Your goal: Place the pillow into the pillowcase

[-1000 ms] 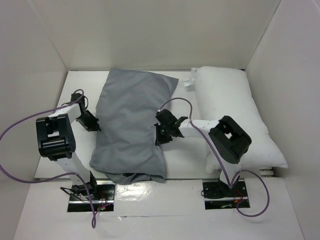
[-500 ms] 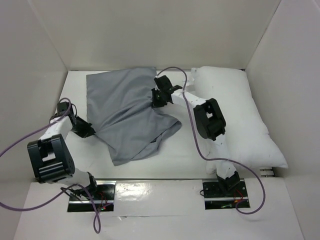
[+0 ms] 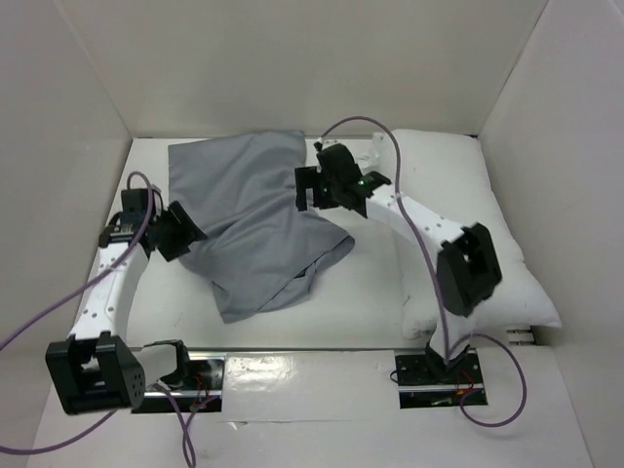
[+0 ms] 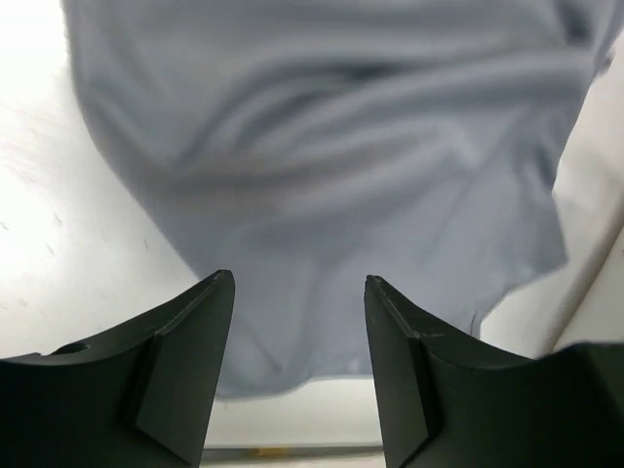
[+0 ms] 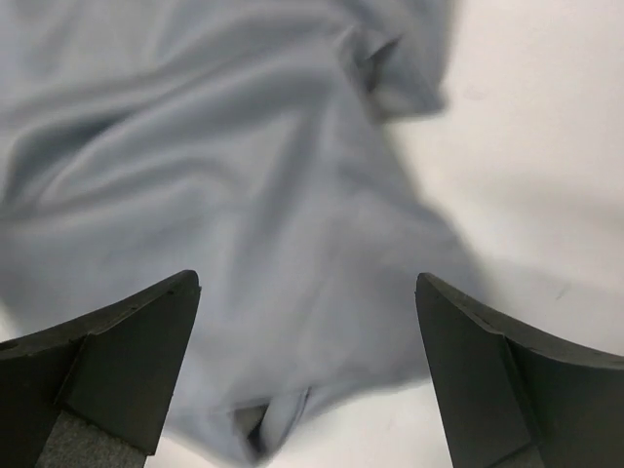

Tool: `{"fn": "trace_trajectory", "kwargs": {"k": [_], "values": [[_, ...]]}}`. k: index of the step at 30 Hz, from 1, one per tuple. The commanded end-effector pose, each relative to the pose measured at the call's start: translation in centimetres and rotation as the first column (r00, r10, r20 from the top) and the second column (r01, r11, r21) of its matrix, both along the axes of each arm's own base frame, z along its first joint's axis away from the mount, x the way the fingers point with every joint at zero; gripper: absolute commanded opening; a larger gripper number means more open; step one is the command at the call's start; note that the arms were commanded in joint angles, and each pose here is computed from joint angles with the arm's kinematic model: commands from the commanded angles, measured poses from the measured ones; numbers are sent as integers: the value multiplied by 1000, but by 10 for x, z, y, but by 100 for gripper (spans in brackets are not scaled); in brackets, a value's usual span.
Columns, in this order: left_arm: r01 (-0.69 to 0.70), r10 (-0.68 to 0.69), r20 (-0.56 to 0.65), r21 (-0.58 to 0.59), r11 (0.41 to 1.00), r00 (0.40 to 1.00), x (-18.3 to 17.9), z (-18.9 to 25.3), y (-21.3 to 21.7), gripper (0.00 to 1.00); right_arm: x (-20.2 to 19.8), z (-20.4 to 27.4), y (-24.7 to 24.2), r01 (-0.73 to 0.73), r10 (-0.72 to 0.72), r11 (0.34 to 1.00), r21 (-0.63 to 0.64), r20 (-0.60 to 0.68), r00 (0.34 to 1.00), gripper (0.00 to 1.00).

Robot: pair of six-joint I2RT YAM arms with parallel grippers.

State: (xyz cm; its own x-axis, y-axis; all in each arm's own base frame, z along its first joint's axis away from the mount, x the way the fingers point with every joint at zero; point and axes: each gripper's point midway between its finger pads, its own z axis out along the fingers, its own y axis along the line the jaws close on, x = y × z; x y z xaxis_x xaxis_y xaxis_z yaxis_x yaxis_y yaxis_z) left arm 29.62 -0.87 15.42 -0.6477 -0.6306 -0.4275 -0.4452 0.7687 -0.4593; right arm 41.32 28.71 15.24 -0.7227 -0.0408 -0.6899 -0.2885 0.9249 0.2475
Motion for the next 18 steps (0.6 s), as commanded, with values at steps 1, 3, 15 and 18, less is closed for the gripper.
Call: {"fn": "trace_trajectory", "kwargs": {"k": [1, 3, 15, 18], "values": [[55, -66, -106, -103, 993, 992, -54, -27, -35, 68, -60, 4, 2, -8, 9, 1000, -19, 8, 1000, 98], [86, -105, -148, -132, 987, 983, -75, -45, -52, 70, -101, -14, -6, -21, 21, 1000, -8, -54, 998, 97], [7, -34, -292, -91, 996, 956, -107, -91, -80, 75, -207, -75, 21, -70, 120, 980, 184, -276, 954, 94], [17, -40, -303, -77, 997, 952, -106, -103, -85, 76, -202, -91, 27, -68, 117, 983, 172, -288, 951, 94]]}}
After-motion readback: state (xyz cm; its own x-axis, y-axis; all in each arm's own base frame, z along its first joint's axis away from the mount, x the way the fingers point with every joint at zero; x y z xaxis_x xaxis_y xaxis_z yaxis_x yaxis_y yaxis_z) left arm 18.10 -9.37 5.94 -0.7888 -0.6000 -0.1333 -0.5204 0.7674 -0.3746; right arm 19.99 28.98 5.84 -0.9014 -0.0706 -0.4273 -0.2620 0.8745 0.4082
